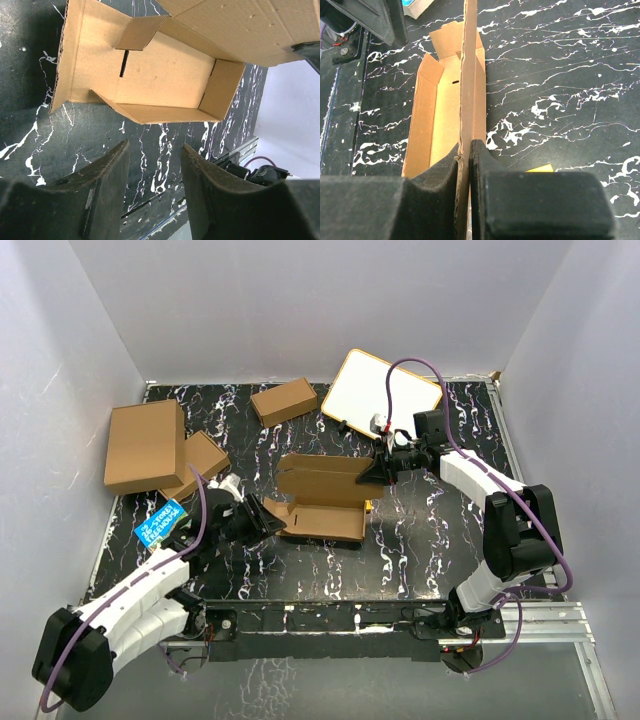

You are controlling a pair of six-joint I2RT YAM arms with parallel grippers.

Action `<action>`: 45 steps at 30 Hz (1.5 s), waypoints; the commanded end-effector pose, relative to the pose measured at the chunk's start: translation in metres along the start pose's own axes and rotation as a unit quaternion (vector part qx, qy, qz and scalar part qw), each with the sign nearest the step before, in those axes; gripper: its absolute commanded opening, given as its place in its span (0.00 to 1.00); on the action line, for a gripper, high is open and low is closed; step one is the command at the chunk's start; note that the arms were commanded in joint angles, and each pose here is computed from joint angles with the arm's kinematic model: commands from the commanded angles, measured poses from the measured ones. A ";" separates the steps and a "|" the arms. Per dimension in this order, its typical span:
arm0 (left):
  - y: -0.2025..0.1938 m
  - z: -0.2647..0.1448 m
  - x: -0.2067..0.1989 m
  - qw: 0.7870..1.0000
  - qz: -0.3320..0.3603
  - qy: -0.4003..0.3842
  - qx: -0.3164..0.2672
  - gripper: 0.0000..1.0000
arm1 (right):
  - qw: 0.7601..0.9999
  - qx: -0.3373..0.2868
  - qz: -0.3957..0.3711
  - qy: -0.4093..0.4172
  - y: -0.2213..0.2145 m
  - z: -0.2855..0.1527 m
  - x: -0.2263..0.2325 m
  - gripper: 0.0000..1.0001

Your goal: Fold the paper box

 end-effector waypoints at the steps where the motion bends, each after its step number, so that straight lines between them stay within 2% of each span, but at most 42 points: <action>1: 0.001 0.002 -0.002 1.000 -0.002 -0.007 0.005 0.40 | 0.998 -0.022 -0.056 0.007 0.018 -0.004 0.002 0.08; 9: 0.003 0.008 0.004 0.999 0.023 0.027 0.017 0.16 | 0.998 -0.022 -0.057 0.008 0.018 -0.004 0.003 0.08; 15: 0.003 0.013 0.013 0.996 0.050 0.071 0.033 0.06 | 0.998 -0.023 -0.058 0.008 0.019 -0.004 0.003 0.08; 22: 0.009 0.038 0.018 0.995 0.068 0.066 0.019 0.05 | 0.998 -0.023 -0.056 0.010 0.019 -0.004 0.003 0.08; 35: 0.015 0.078 -0.002 0.991 0.102 -0.087 0.005 0.04 | 0.998 -0.023 -0.052 0.014 0.016 -0.003 0.002 0.08; 38: 0.012 0.081 -0.004 0.988 0.113 -0.103 0.023 0.05 | 0.998 -0.023 -0.052 0.014 0.017 -0.003 0.003 0.08; 41: 0.012 0.076 -0.002 0.987 0.132 -0.083 0.036 0.05 | 0.998 -0.022 -0.052 0.011 0.016 -0.004 0.002 0.08; 45: 0.021 0.053 0.005 0.985 0.173 -0.003 0.002 0.10 | 0.998 -0.020 -0.053 0.007 0.017 -0.004 0.001 0.08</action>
Point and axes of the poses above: each gripper's point midway between its finger pads, its own z axis out along the fingers, its own x axis along the line the jaws close on, y = z × x, the point moved 9 cm from there along -z, back along the fingers, and after that the axes turned 6 degrees about z, right-handed, at the moved point
